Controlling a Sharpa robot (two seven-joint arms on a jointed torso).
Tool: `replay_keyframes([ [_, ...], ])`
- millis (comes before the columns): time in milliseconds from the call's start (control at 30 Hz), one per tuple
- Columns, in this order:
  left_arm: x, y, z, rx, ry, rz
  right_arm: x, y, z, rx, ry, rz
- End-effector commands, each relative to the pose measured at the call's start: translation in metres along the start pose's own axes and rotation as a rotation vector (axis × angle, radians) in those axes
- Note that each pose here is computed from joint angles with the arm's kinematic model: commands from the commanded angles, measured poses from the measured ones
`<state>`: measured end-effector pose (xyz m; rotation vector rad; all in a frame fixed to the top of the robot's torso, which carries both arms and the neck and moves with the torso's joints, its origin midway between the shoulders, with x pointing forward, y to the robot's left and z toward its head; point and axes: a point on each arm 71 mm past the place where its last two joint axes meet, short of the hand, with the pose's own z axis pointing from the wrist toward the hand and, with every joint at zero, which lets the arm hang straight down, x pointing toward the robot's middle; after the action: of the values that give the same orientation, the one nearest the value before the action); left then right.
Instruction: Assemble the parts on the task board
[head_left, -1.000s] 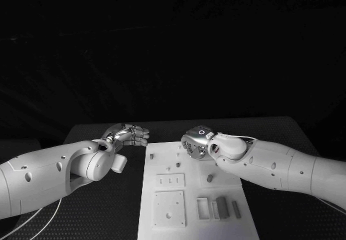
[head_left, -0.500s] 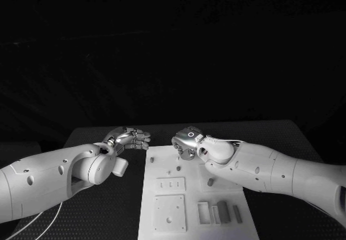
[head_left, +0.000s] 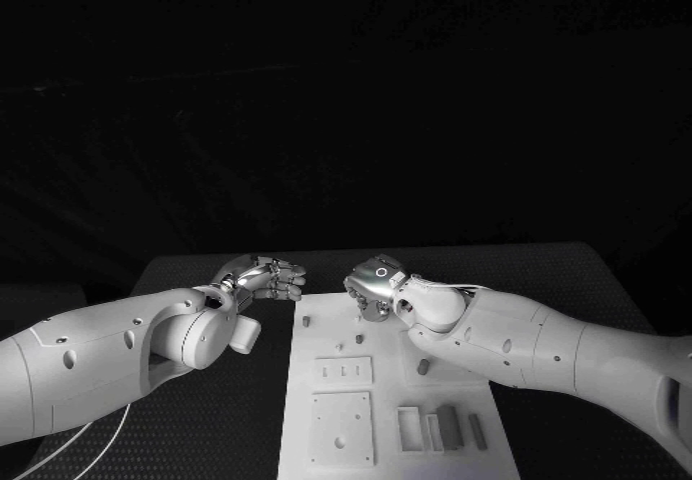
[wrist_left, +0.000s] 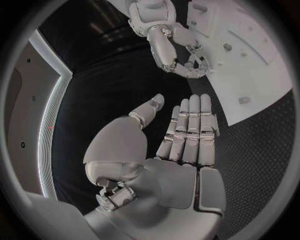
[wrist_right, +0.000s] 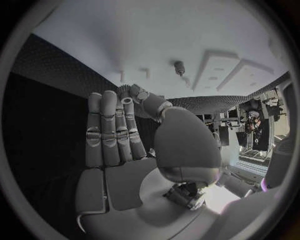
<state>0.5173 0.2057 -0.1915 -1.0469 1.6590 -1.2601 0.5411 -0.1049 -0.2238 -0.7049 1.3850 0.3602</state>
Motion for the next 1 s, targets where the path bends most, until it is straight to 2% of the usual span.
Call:
replay_keyframes([
  [33, 0.0016, -0.0013, 0.0001, 0.006, 0.016, -0.006, -0.0003, 0.0020, 0.0006, -0.017, -0.005, -0.018],
  [500, 0.0027, -0.0017, 0.0004, 0.006, 0.020, -0.007, 0.0026, 0.0040, 0.0049, -0.020, 0.008, -0.013],
  [1000, 0.0048, -0.0025, 0.0024, 0.008, 0.022, -0.006, 0.0093, 0.0047, 0.0065, -0.024, 0.051, 0.000],
])
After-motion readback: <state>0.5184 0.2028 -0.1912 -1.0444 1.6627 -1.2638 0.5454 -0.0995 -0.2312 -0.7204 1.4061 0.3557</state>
